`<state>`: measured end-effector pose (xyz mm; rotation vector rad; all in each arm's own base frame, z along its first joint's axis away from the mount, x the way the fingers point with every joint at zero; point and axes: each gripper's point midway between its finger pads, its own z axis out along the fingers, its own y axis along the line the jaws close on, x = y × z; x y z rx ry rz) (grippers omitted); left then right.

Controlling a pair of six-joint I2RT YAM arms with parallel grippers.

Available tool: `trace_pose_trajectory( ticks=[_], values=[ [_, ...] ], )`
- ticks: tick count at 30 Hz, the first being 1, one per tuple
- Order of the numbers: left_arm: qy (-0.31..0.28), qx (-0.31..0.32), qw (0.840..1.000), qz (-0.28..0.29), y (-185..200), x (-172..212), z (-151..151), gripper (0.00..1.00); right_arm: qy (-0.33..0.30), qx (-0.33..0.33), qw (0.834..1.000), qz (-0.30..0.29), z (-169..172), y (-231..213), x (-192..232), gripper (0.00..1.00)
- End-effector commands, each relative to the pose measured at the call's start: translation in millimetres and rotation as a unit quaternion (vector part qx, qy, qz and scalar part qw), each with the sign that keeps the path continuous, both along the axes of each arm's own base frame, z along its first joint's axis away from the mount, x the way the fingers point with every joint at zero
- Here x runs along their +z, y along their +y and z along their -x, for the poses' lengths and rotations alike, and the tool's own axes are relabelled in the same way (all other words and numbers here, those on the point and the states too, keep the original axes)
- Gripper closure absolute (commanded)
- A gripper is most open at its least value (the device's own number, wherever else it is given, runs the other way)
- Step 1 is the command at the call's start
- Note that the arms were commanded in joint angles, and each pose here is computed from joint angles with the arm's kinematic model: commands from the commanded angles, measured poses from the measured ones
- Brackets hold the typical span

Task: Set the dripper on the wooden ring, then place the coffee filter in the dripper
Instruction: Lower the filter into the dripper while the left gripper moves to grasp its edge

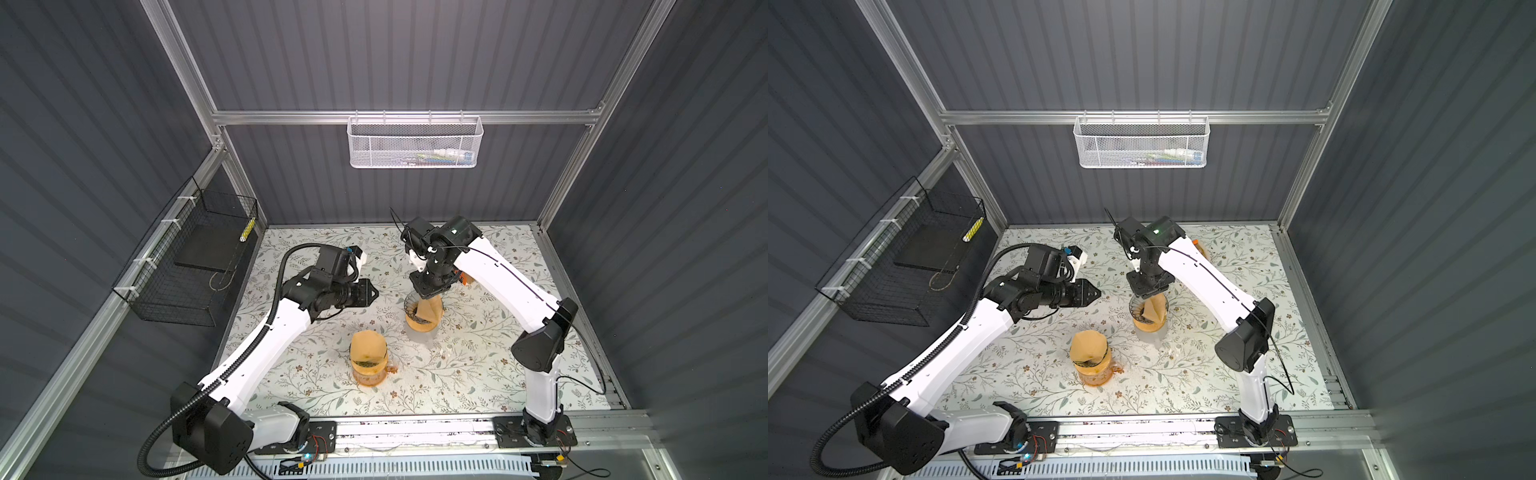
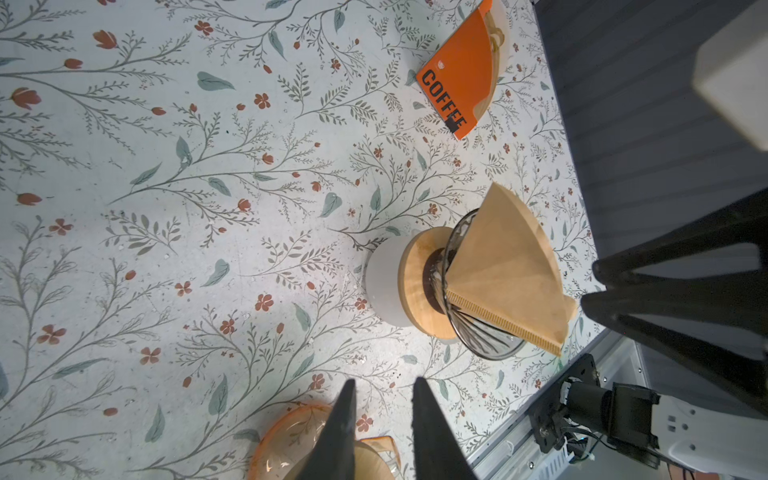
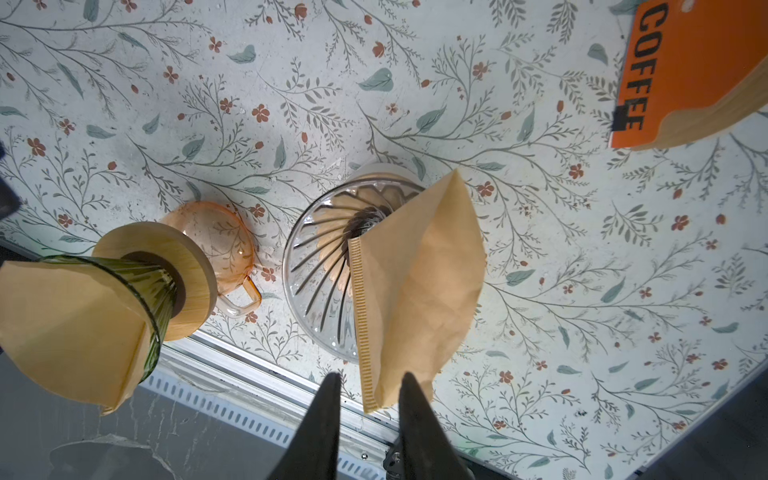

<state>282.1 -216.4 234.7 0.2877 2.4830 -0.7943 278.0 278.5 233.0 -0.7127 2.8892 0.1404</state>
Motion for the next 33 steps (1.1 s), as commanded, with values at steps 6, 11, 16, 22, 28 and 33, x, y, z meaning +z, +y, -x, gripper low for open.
trace_pose_trajectory(
  ticks=[6,11,16,22,28,33],
  values=[
    [-0.008,-0.084,0.996,0.032,-58,32,11,0.75,-0.022,-0.058,0.994,-0.089,3,-18,18,0.68],
    [0.002,-0.118,0.992,0.031,-95,35,13,0.76,-0.026,-0.116,0.982,-0.146,2,-47,7,0.69],
    [0.018,-0.144,0.989,0.018,-128,28,17,0.77,-0.040,-0.157,0.969,-0.188,1,-71,-5,0.70],
    [0.023,-0.136,0.990,-0.007,-143,17,5,0.78,-0.043,-0.148,0.967,-0.205,0,-69,-9,0.72],
    [0.038,-0.131,0.990,-0.024,-146,4,3,0.79,-0.048,-0.139,0.965,-0.215,-5,-64,-9,0.71],
    [0.044,-0.129,0.990,-0.029,-144,-3,5,0.79,-0.045,-0.138,0.966,-0.213,-6,-64,-9,0.72]
  ],
)
